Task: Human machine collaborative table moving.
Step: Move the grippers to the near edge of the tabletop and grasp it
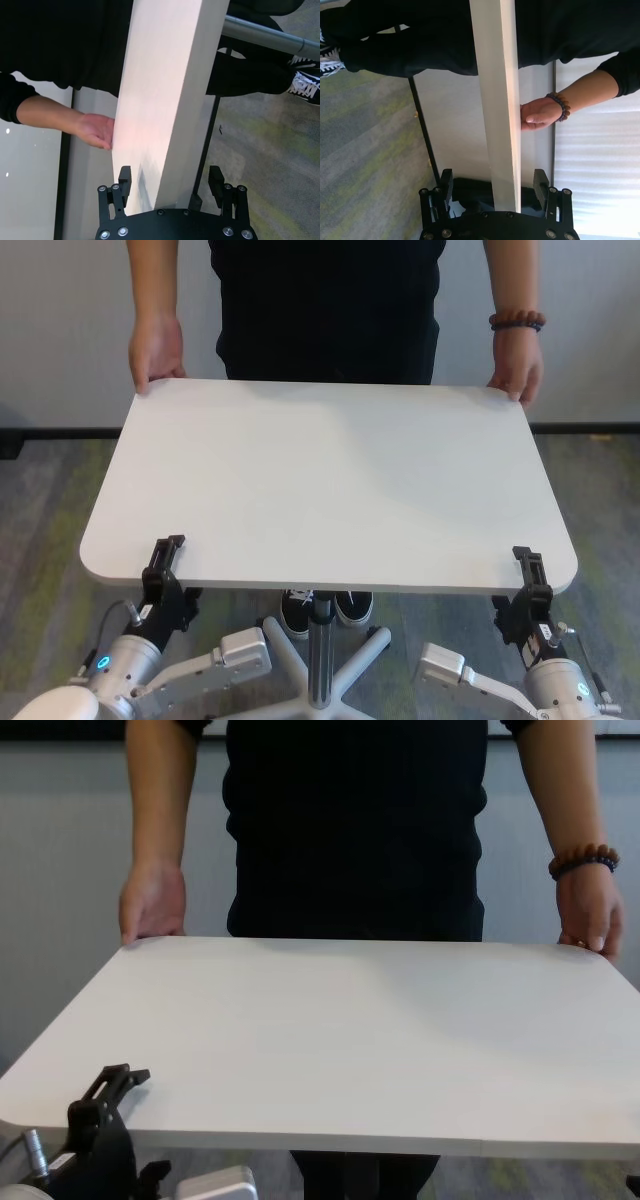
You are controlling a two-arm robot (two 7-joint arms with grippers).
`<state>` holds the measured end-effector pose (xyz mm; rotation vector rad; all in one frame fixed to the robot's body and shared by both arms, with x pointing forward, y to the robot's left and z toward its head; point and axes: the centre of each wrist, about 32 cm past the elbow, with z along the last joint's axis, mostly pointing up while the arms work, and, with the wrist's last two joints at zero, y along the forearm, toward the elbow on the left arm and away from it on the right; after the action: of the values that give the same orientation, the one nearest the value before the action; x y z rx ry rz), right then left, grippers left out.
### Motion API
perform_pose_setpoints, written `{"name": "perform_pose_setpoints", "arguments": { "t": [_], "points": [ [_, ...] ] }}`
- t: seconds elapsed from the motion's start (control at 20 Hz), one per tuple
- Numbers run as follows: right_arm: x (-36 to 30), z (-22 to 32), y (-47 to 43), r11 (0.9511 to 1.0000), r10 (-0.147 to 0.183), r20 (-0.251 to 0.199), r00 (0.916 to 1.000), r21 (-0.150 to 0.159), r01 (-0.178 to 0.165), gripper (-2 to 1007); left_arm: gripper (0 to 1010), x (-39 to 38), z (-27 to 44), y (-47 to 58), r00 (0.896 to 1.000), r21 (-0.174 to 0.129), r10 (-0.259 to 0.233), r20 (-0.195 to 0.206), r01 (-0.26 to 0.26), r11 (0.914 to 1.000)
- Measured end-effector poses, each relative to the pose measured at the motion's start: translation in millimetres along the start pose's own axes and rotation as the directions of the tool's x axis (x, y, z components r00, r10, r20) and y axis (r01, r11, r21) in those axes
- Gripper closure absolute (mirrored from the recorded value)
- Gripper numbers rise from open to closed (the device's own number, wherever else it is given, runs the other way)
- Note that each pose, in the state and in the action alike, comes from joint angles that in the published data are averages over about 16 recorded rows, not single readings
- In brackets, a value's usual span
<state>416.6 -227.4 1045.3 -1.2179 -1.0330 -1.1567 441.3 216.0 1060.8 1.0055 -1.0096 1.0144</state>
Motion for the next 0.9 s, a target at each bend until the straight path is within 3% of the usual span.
{"name": "perform_pose_setpoints", "arguments": {
  "t": [0.9],
  "points": [
    [0.0,0.0,0.0,1.0000,0.000,0.000,1.0000,0.000,0.000,-1,10,-2.8,4.5,-6.6,0.998,0.009,0.053,-0.023,-0.053,0.9986]
  ]
}}
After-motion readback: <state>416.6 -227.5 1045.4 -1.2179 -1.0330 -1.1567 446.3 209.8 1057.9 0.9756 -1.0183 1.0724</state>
